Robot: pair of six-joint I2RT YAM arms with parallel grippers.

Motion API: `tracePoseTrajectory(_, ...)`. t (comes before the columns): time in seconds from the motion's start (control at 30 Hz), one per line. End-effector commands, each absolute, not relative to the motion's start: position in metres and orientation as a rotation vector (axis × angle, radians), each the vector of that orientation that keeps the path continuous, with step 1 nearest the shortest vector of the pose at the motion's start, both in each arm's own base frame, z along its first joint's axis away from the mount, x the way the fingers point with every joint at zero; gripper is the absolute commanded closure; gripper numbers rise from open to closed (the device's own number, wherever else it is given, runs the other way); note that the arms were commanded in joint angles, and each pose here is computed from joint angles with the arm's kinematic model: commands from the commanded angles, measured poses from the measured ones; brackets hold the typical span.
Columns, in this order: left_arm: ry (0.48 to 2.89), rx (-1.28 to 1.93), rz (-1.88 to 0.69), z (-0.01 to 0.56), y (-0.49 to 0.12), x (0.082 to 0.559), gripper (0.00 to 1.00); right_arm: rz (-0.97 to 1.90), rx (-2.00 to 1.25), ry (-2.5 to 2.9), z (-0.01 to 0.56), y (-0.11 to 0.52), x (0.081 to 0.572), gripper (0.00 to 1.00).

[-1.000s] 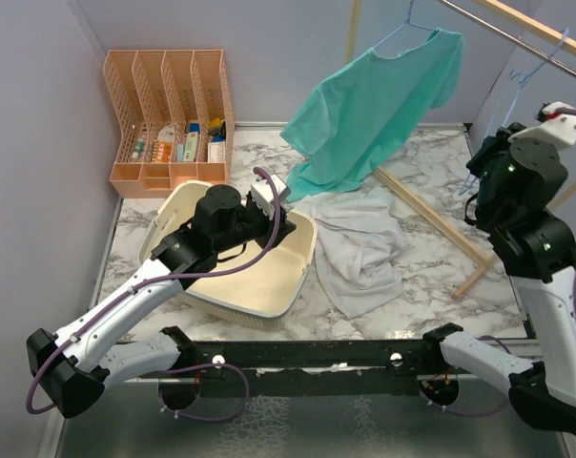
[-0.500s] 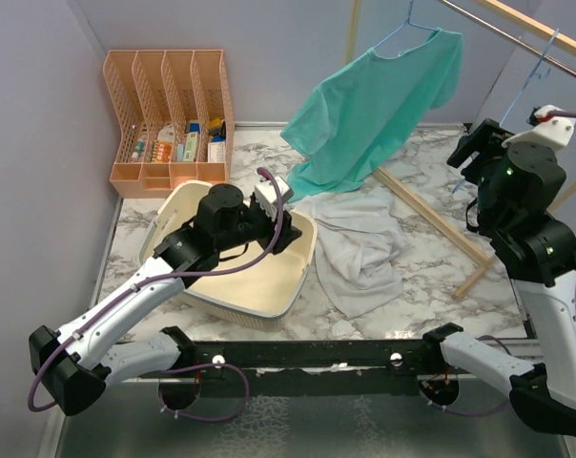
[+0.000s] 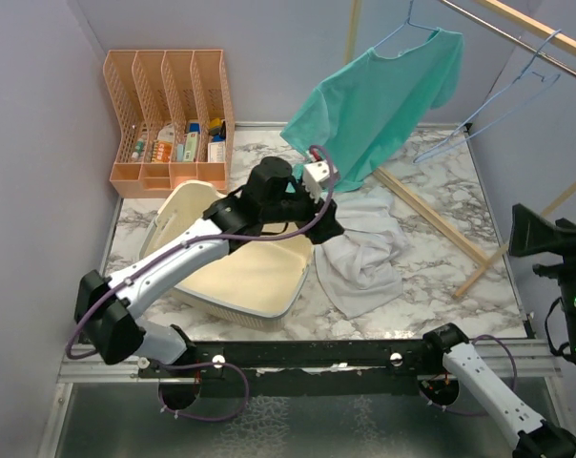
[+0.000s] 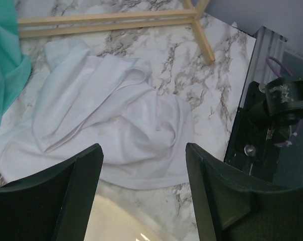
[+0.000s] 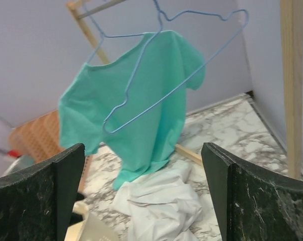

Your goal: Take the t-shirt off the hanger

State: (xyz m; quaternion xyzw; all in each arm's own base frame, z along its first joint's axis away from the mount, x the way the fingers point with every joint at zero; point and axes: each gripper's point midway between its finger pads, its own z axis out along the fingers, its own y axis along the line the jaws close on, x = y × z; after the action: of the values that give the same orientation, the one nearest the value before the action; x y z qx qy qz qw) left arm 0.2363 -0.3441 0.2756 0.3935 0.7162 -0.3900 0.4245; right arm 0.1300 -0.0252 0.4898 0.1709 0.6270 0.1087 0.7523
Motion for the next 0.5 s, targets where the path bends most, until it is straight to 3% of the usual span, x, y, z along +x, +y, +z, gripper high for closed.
tracePoseTrajectory(0.0, 1.812, 1.079, -1.019, 0.268, -0.394, 0.227, 0.3, 0.383, 0.183, 1.374, 0.474, 0.003, 0.102, 0.0)
tracePoseTrajectory(0.27, 2.04, 1.199, -0.853, 0.168, -0.45, 0.239, 0.25, 0.436, 0.059, 1.362, 0.465, 0.017, 0.089, 0.0)
tracePoseTrajectory(0.47, 2.102, 1.177, -0.749, 0.129, -0.47, 0.258, 0.21, 0.461, 0.025, 1.332, 0.465, 0.023, 0.085, 0.0)
